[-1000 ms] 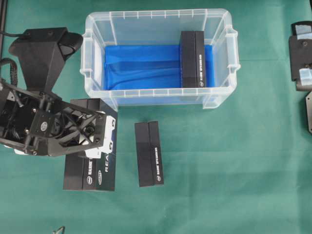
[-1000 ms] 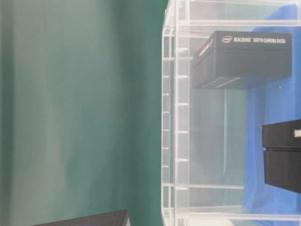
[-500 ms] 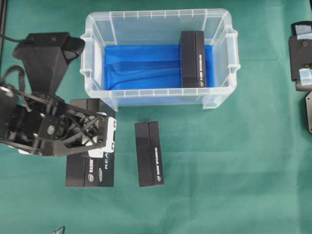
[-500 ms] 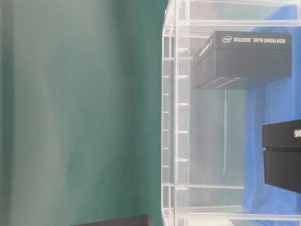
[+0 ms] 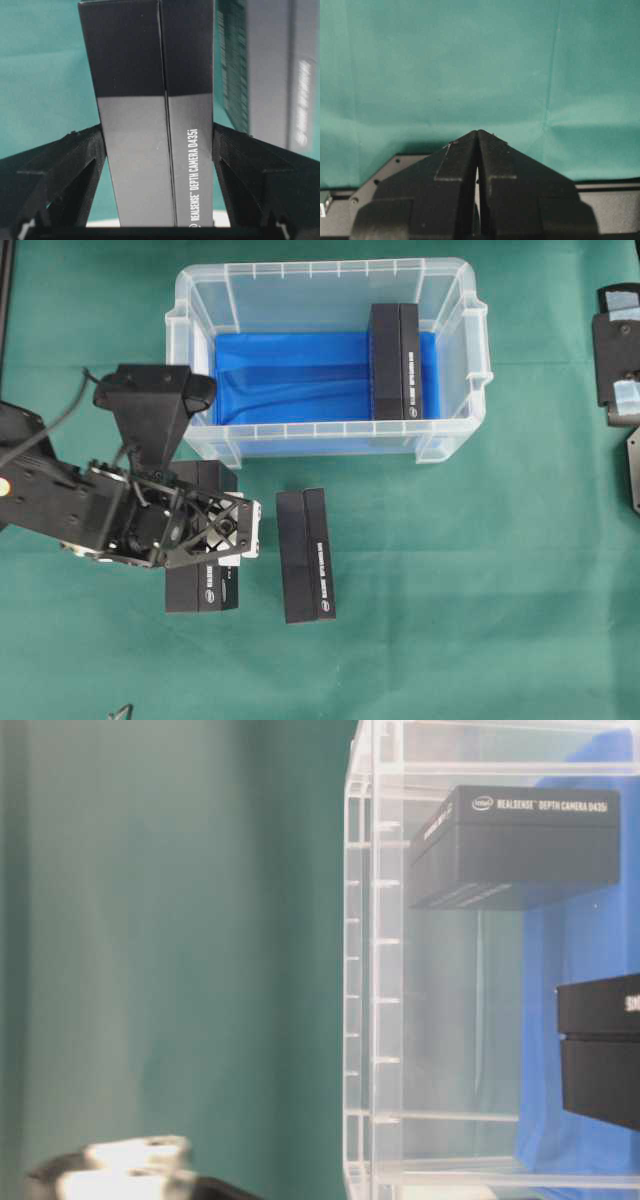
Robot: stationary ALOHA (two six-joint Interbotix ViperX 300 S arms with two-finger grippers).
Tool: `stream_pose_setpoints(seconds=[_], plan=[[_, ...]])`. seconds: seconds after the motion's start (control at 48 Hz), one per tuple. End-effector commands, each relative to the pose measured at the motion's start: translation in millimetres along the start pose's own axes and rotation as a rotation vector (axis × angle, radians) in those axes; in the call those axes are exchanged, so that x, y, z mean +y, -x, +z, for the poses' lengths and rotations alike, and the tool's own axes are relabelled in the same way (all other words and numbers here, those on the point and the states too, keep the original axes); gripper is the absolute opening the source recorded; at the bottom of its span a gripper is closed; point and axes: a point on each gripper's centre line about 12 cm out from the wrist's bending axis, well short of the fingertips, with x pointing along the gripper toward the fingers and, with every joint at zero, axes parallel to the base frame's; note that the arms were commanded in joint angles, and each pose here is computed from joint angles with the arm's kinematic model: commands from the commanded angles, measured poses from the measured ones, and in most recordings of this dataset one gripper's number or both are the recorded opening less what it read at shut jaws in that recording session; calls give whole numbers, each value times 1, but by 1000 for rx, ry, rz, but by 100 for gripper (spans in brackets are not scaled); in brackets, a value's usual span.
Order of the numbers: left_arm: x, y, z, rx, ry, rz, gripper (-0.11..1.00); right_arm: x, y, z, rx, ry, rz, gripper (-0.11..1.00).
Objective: Take the box out of the case with the left arm.
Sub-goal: 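Swing the held box down to the table left of the middle box, then lower the box onto the table and open the left gripper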
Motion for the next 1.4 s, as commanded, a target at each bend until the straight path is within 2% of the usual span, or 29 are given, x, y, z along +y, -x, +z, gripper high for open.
stream_pose_setpoints(seconds=[0.0,0.229,0.625,1.021,1.23,1.376], plan=[[1,-1,0,6,8,-34,64,-1,4,2,-15,-4,-1,0],[3,-36,-3,20,9,-58,64,-1,4,2,-15,-4,-1,0],[2,-80,-12,49,5,-52,64,-1,3,2,-14,-4,-1,0],[7,-83,-12,58,4,-58,64,-1,3,2,-12,-4,-1,0],[1,-83,-14,73,-23,-109,64,-1,2,1,-9,-4,-1,0],[0,-82,-15,76,-25,-116,65,-1,2,1,-9,-4,-1,0]])
